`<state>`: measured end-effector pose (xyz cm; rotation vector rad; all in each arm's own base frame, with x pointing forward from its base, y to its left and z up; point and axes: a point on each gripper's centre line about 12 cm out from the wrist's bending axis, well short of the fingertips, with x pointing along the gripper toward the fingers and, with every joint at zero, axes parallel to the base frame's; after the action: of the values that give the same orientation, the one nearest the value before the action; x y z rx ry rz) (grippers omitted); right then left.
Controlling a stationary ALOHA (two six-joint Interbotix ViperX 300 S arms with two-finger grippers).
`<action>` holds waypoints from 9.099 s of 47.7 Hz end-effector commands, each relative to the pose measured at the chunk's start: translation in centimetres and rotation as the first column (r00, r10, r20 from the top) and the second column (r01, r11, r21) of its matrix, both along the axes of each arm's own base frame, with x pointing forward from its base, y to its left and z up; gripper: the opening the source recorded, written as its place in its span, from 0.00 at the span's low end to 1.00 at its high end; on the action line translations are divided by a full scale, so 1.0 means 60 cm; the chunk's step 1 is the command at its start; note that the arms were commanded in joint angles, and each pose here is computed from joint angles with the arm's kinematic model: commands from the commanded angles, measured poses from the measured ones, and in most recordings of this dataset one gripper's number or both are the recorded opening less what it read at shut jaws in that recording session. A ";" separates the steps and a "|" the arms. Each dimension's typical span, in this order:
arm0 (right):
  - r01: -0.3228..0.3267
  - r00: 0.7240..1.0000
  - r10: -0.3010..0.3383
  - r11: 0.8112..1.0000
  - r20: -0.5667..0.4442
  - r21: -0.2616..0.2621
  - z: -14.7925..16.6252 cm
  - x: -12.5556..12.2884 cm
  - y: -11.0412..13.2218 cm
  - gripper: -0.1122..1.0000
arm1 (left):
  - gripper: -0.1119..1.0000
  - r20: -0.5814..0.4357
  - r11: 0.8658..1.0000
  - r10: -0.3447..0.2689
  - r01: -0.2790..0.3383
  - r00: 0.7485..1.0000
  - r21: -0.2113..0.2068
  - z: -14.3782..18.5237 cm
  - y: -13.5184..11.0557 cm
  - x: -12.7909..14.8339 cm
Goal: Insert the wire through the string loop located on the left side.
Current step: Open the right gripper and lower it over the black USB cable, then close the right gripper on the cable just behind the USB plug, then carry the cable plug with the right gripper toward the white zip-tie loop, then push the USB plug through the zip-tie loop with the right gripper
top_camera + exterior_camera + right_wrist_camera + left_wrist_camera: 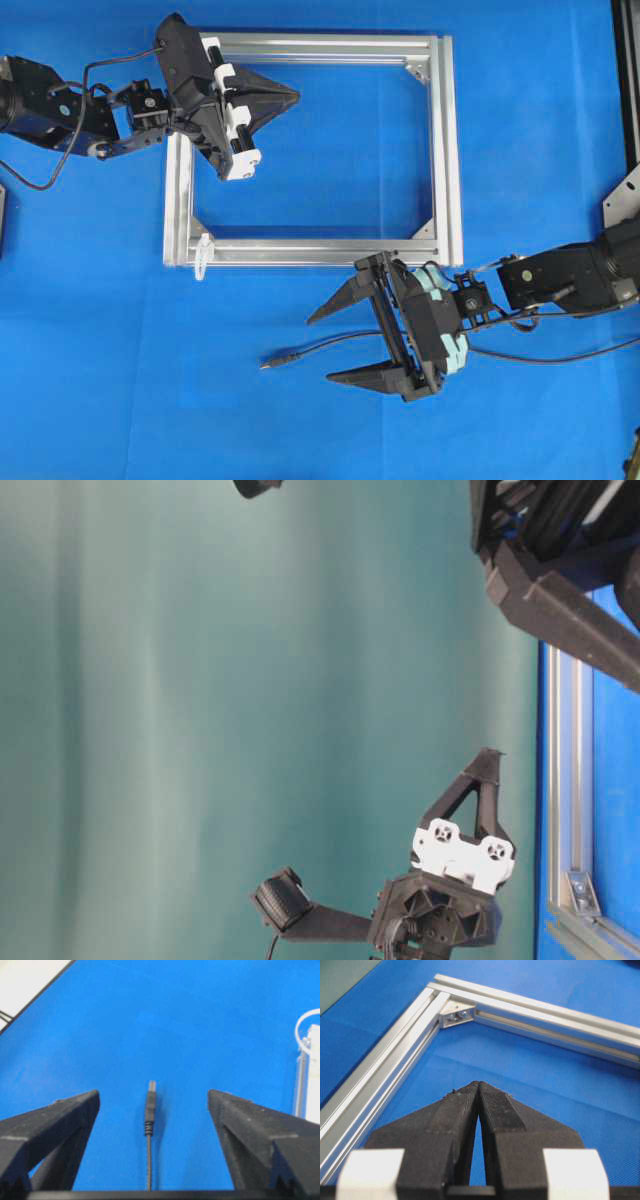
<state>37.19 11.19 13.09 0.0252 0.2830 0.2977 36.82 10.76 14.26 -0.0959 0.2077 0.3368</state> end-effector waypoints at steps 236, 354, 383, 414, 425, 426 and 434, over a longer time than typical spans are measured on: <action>0.195 0.970 -0.193 0.981 -0.151 -0.003 0.052 0.055 -0.085 0.06 | 0.10 -0.010 1.000 -0.001 0.001 1.000 -0.008 0.012 0.000 -0.004; 0.290 0.947 -0.287 0.957 -0.148 -0.003 0.028 0.132 -0.148 0.06 | 0.10 -0.012 1.000 -0.001 0.001 1.000 -0.008 0.012 -0.001 -0.009; 0.290 0.946 -0.287 0.957 -0.150 -0.004 0.027 0.131 -0.148 0.06 | 0.10 -0.014 1.000 -0.001 0.001 1.000 -0.010 0.011 -0.001 -0.009; 0.289 0.945 -0.286 0.957 -0.156 -0.006 0.026 0.131 -0.148 0.06 | 0.10 -0.013 1.000 -0.001 0.001 1.000 -0.008 0.011 -0.001 -0.009; 0.289 0.946 -0.286 0.957 -0.155 -0.005 0.027 0.132 -0.147 0.06 | 0.10 -0.016 1.000 0.000 -0.001 1.000 -0.009 0.010 -0.001 -0.011; 0.289 0.946 -0.286 0.957 -0.153 -0.005 0.027 0.132 -0.147 0.06 | 0.10 -0.016 1.000 0.000 -0.001 1.000 -0.009 0.010 -0.001 -0.012; 0.289 0.946 -0.286 0.957 -0.153 -0.005 0.027 0.132 -0.147 0.06 | 0.10 -0.016 1.000 -0.001 0.001 1.000 -0.009 0.010 -0.002 -0.011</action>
<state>44.54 2.38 13.17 0.1057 0.4683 0.0050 35.96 10.54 13.38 -0.1105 0.2708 0.3374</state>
